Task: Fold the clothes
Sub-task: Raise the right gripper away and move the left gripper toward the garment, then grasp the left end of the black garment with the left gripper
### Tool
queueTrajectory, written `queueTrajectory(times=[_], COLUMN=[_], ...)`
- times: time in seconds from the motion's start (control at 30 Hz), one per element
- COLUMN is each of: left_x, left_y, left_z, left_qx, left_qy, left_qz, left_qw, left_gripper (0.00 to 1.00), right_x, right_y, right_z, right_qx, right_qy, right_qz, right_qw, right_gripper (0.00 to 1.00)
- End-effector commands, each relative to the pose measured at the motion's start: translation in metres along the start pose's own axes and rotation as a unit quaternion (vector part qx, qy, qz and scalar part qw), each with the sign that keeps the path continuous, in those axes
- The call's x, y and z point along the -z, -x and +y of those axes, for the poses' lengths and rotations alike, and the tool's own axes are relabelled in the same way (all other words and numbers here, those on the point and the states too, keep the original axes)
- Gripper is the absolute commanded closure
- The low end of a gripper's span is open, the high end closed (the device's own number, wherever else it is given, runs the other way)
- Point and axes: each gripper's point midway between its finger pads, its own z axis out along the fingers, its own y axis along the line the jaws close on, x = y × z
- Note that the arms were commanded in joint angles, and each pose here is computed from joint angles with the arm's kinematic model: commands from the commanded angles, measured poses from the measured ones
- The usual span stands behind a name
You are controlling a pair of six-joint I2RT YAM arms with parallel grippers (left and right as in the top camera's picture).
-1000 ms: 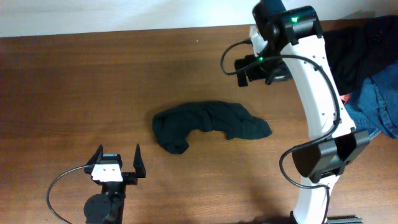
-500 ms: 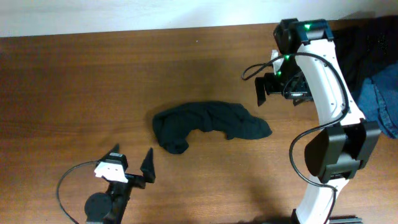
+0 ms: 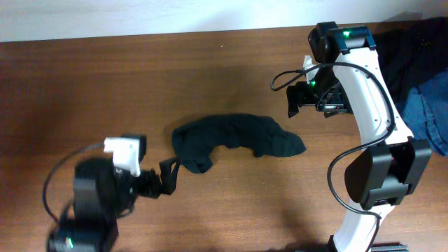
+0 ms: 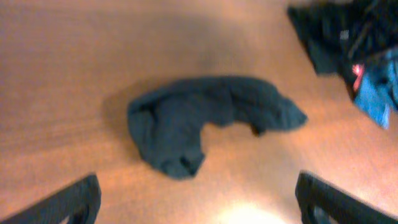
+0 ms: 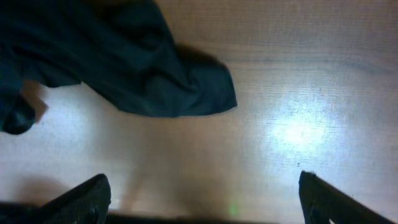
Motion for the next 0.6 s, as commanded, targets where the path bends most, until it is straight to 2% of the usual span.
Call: queueTrajectory(times=[0.0, 0.1, 0.3, 0.33, 0.37, 0.43, 0.5, 0.57], left_x=[-0.015, -0.039, -0.106, -0.116, -0.127, -0.147, -0.167, -0.184], left_y=[0.014, 0.021, 0.022, 0.018, 0.014, 0.008, 0.003, -0.002], left_z=[-0.008, -0.021, -0.034, -0.038, -0.044, -0.056, -0.069, -0.083], left_qx=[-0.042, -0.044, -0.054, -0.053, -0.052, -0.059, -0.081, -0.111], left_qy=[0.003, -0.007, -0.032, -0.044, -0.062, -0.086, -0.096, -0.094], left_qz=[0.083, 0.159, 0.212, 0.221, 0.229, 0.235, 0.232, 0.224], left_qw=[0.996, 0.986, 0.975, 0.973, 0.970, 0.966, 0.965, 0.964], left_gripper=[0.00, 0.01, 0.01, 0.11, 0.25, 0.43, 0.50, 0.49], right_x=[0.013, 0.016, 0.018, 0.018, 0.018, 0.018, 0.018, 0.018], right_y=[0.004, 0.012, 0.009, 0.007, 0.007, 0.007, 0.007, 0.008], right_z=[-0.001, -0.007, -0.013, -0.013, -0.013, -0.015, -0.015, -0.015], right_qx=[0.015, 0.013, 0.055, 0.055, 0.054, 0.051, 0.051, 0.051], right_qy=[-0.004, -0.003, 0.016, 0.019, 0.020, 0.020, 0.020, 0.020], right_qz=[-0.033, -0.052, -0.047, -0.044, -0.042, -0.043, -0.044, -0.044], right_qw=[0.999, 0.999, 0.997, 0.997, 0.997, 0.998, 0.998, 0.998], right_gripper=[0.10, 0.10, 0.09, 0.09, 0.09, 0.09, 0.09, 0.08])
